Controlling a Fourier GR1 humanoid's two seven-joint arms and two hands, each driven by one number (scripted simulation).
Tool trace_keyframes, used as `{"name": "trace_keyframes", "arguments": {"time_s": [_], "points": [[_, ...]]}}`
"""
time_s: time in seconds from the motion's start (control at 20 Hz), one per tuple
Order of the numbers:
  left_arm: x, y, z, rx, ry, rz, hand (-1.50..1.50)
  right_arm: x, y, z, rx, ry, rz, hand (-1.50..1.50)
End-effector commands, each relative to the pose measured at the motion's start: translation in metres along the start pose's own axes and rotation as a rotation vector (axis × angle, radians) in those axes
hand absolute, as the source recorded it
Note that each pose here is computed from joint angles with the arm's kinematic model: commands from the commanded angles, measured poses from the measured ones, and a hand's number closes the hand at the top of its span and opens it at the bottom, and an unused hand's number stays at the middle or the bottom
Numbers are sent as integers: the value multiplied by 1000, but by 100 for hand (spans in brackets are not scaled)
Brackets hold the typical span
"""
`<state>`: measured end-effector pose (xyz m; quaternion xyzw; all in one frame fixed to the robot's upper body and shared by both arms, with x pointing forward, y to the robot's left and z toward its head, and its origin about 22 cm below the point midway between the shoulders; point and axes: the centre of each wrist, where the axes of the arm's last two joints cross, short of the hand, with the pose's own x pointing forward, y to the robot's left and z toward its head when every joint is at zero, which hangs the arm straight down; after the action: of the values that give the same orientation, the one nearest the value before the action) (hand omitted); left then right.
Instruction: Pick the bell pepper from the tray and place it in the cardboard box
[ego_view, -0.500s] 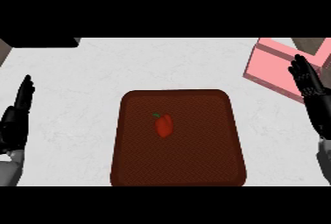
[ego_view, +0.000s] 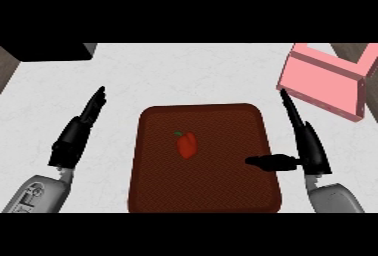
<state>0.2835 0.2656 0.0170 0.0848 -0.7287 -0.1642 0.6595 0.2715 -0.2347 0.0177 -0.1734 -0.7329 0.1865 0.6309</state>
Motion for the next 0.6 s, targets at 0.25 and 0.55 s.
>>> {"name": "trace_keyframes", "arguments": {"time_s": [0.25,0.55], "points": [[16,-38,-7,-182,5,100,0,4,67,35,20,-140,629,-150],[23,-55,-2,-186,34,112,0,83,112,51,30,-46,747,-150]]}}
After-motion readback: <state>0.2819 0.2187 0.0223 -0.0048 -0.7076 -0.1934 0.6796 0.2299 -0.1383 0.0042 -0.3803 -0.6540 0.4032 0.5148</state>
